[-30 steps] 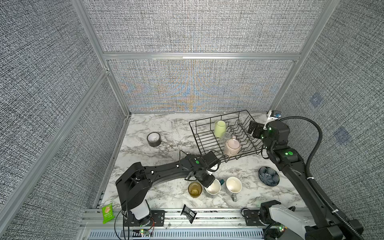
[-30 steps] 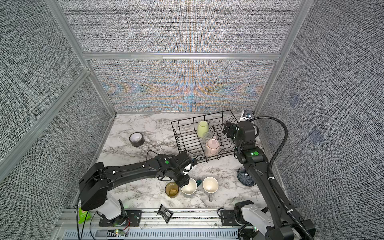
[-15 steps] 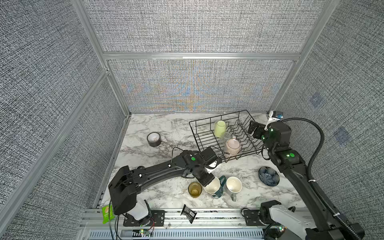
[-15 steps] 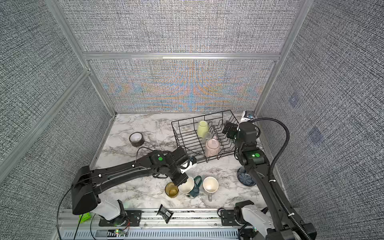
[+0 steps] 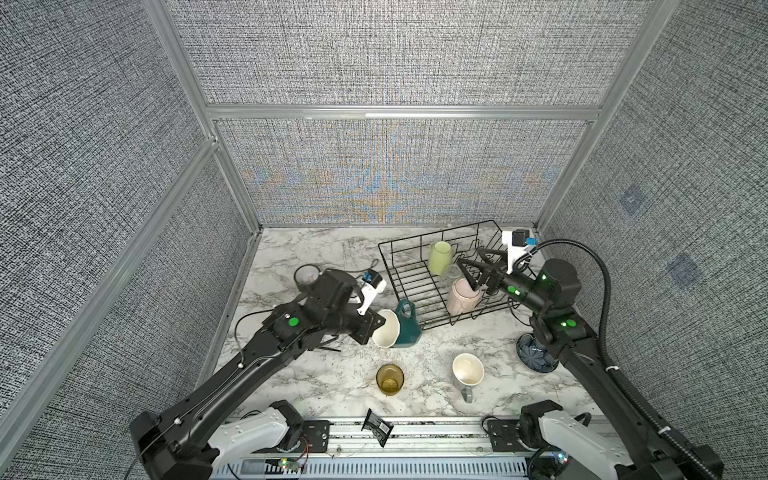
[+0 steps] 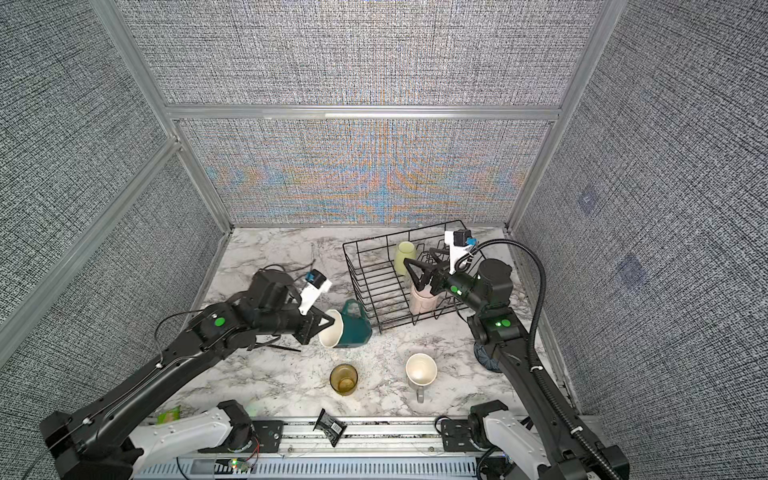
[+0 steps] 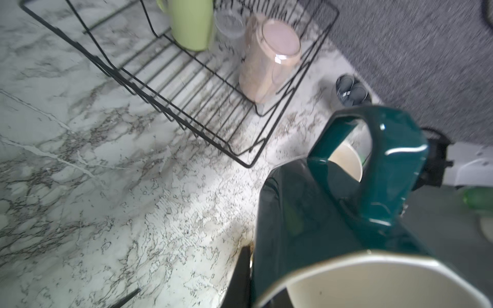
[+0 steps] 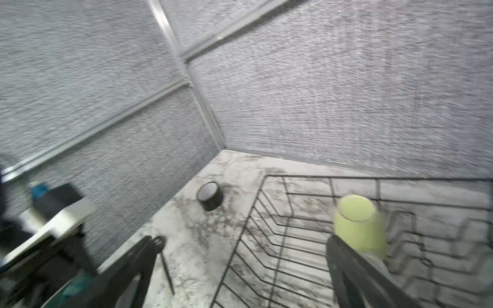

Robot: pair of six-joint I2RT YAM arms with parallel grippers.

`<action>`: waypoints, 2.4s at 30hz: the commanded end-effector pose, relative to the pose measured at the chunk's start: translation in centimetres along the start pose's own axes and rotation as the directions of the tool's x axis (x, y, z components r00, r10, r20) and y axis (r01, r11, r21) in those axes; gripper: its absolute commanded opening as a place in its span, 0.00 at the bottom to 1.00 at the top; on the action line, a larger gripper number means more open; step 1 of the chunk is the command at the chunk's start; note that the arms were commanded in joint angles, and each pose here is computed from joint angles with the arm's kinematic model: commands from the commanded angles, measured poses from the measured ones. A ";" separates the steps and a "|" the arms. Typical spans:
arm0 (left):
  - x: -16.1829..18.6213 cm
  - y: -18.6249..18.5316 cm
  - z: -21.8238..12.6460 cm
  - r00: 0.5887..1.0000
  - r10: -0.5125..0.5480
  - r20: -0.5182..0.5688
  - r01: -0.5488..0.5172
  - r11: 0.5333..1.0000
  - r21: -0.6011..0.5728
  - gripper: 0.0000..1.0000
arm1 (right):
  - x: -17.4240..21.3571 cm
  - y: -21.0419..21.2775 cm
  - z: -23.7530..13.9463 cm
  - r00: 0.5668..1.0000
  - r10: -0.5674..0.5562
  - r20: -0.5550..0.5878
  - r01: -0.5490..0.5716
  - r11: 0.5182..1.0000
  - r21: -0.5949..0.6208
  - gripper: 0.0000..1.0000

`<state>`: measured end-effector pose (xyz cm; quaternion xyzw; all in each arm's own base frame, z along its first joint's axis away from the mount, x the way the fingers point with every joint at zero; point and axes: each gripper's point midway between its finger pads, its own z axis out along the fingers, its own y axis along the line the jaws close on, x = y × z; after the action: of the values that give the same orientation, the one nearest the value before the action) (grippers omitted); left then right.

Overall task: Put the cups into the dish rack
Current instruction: 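Carry the dark green mug toward the right gripper while the right approaches, then grasp the dark green mug's base with the right gripper while the left holds it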

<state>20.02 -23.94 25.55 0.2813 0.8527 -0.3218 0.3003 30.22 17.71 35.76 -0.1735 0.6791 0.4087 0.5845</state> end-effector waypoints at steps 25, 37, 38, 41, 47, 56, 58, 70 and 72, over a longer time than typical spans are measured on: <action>-13.0 -5.1 -3.8 0.928 -0.121 0.353 -0.122 0.794 0.595 0.00 | 0.3 14.7 1.7 0.946 0.183 -0.267 -0.318 0.675 -0.665 0.99; -13.2 -3.9 -1.6 0.940 -0.160 0.302 -0.060 0.793 0.606 0.00 | -0.5 14.1 4.7 0.919 0.278 -0.279 -0.394 0.646 -0.654 0.99; -13.2 -3.7 -1.5 0.939 -0.163 0.304 -0.057 0.796 0.602 0.00 | -0.5 14.2 4.9 0.917 0.280 -0.285 -0.400 0.638 -0.658 0.99; -13.2 -3.6 -1.4 0.939 -0.171 0.298 -0.046 0.797 0.603 0.00 | 0.2 14.3 5.6 0.912 0.277 -0.303 -0.410 0.632 -0.657 0.98; -13.5 -3.2 -0.9 0.939 -0.196 0.283 -0.013 0.802 0.597 0.00 | 1.4 14.6 6.0 0.909 0.265 -0.321 -0.416 0.630 -0.656 0.97; -13.9 -2.9 -0.5 0.936 -0.234 0.264 0.027 0.793 0.609 0.00 | 3.1 14.5 6.3 0.914 0.220 -0.342 -0.397 0.666 -0.631 0.97; -14.0 -3.1 -0.6 0.934 -0.242 0.262 0.030 0.784 0.620 0.00 | 3.3 14.6 6.2 0.910 0.213 -0.355 -0.401 0.664 -0.631 0.99; -13.2 -2.6 -0.1 0.931 -0.284 0.231 0.087 0.784 0.614 0.00 | 3.5 14.4 6.5 0.909 0.212 -0.358 -0.403 0.663 -0.631 0.94; -13.1 -2.5 0.1 0.932 -0.287 0.222 0.095 0.784 0.613 0.00 | 3.5 14.5 6.5 0.908 0.220 -0.356 -0.408 0.656 -0.636 0.93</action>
<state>26.82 -28.96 34.01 0.2095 0.6963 -0.6350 0.2610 24.73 31.64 37.36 -0.2846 0.5773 0.6936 0.3235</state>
